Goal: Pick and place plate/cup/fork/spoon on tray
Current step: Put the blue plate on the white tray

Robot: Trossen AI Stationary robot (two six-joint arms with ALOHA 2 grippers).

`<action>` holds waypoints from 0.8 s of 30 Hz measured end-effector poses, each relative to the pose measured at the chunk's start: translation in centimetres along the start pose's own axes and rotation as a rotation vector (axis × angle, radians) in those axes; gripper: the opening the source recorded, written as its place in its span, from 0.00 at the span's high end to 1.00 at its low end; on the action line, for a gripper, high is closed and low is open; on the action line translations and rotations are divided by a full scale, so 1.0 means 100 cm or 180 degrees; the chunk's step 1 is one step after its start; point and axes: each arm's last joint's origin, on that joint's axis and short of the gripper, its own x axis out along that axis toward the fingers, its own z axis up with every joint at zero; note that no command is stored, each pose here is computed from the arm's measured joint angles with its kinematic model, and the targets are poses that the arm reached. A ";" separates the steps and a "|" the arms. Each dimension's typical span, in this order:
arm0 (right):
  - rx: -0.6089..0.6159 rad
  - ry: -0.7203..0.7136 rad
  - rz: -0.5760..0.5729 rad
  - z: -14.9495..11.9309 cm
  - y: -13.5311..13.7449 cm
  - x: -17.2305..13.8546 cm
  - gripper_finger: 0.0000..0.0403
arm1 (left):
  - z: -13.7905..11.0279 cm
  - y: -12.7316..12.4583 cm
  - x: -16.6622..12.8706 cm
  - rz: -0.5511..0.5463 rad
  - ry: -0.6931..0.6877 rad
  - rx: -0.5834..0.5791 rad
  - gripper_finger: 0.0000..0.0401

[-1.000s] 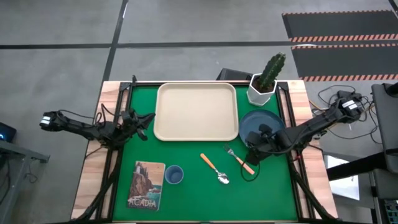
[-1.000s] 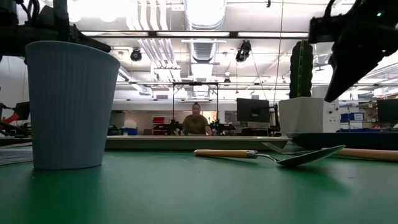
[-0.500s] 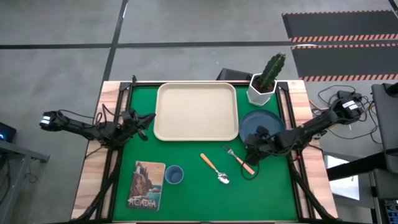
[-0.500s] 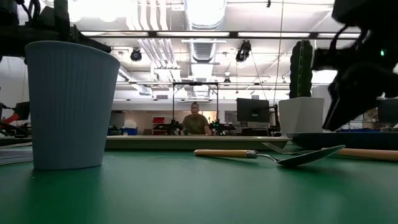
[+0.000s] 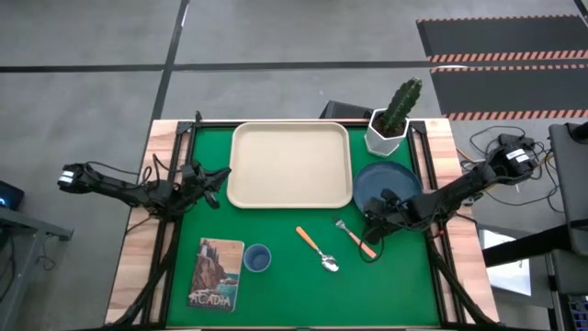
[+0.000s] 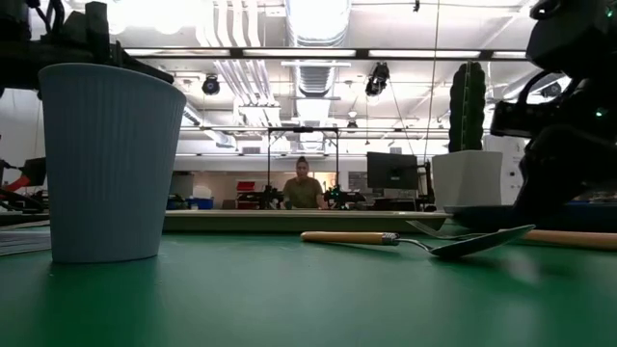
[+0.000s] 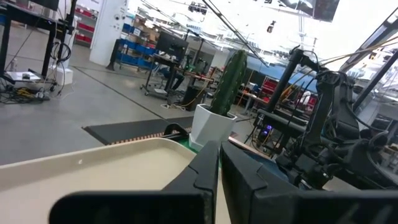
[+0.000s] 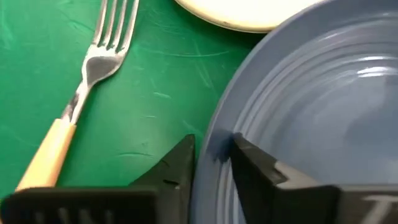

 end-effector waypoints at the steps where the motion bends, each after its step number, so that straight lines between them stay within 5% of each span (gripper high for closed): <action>1: -0.0002 -0.0010 -0.0017 0.000 0.000 0.000 0.83 | 0.000 0.000 0.000 0.0000 0.0001 0.0001 1.00; 6: -0.0022 -0.0060 -0.0048 0.002 0.000 -0.001 0.96 | 0.000 0.000 0.000 -0.0002 -0.0001 -0.0003 1.00; 24: -0.0214 0.0243 -0.0108 0.057 0.027 -0.057 0.97 | 0.000 0.000 0.000 -0.0001 0.0006 -0.0001 1.00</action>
